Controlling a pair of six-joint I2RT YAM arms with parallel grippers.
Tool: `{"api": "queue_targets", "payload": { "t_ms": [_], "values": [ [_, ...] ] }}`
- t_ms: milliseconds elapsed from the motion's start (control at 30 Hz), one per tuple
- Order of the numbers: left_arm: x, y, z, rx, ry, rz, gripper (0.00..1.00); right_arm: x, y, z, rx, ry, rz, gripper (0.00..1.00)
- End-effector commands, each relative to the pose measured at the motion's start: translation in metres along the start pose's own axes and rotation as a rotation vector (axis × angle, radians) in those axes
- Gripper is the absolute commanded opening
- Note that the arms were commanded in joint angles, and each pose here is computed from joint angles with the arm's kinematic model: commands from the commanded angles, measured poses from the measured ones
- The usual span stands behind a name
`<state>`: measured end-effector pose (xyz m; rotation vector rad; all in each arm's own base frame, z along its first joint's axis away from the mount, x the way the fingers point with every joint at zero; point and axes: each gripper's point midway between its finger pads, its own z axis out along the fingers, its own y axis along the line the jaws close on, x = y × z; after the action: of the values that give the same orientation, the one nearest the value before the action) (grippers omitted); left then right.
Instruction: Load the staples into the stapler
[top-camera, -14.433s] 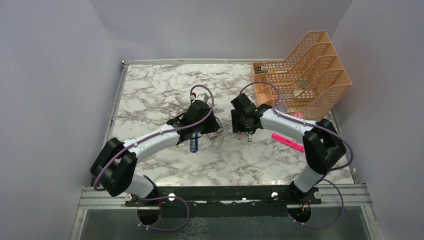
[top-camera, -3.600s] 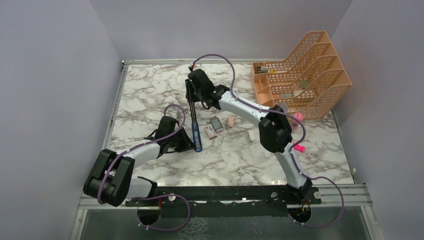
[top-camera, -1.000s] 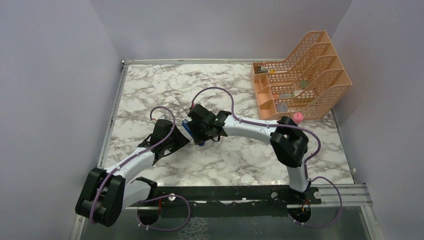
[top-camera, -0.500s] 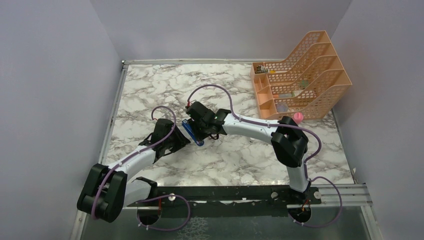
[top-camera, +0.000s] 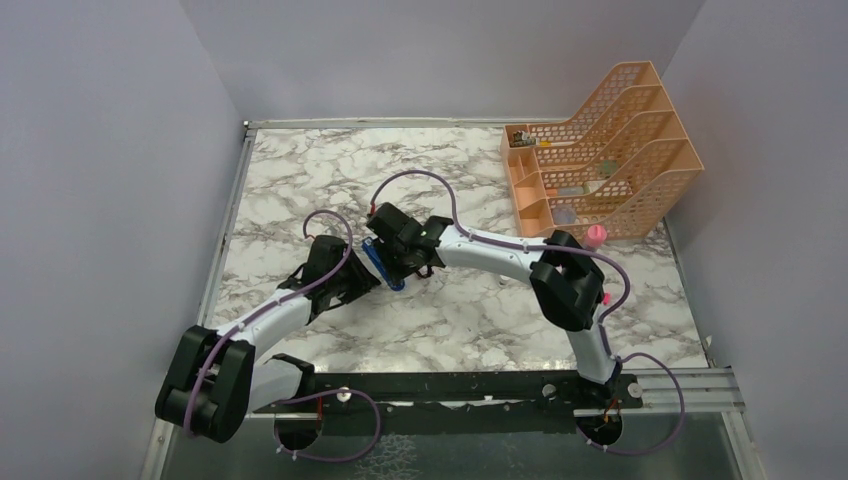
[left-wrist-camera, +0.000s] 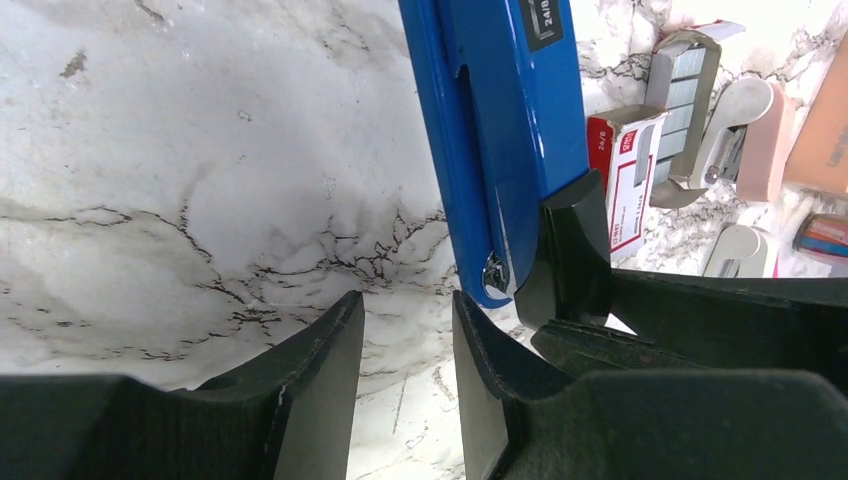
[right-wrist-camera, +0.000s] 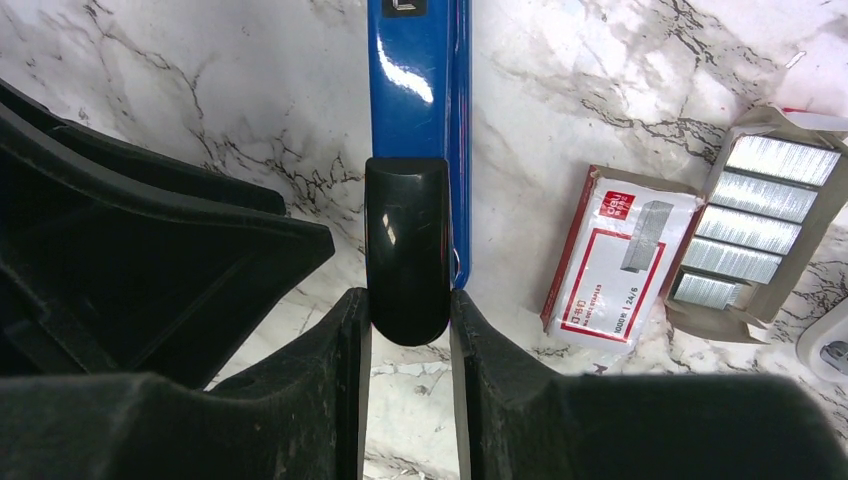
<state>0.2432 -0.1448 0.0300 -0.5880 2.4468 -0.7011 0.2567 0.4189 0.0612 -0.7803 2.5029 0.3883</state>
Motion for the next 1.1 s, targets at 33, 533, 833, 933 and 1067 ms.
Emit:
{"api": "queue_targets", "payload": {
  "t_ms": [33, 533, 833, 933, 1067],
  "values": [
    [-0.016, -0.009, -0.006, -0.002, -0.034, 0.025, 0.39, 0.005, 0.002, 0.002, -0.003, 0.032, 0.008, 0.35],
    [-0.088, -0.037, -0.09, -0.068, -0.321, 0.183, 0.75, -0.033, -0.02, -0.101, 0.0, -0.31, 0.069, 0.84],
    [-0.129, -0.068, -0.189, -0.071, -0.519, 0.321, 0.99, 0.0, -0.093, -0.201, 0.207, -0.481, 0.157, 1.0],
    [-0.137, -0.072, -0.219, -0.092, -0.564, 0.371, 0.99, 0.003, -0.115, -0.247, 0.251, -0.585, 0.205, 1.0],
    [-0.145, -0.075, -0.255, -0.122, -0.608, 0.427, 0.99, 0.005, -0.143, -0.311, 0.312, -0.74, 0.256, 1.0]
  ]
}}
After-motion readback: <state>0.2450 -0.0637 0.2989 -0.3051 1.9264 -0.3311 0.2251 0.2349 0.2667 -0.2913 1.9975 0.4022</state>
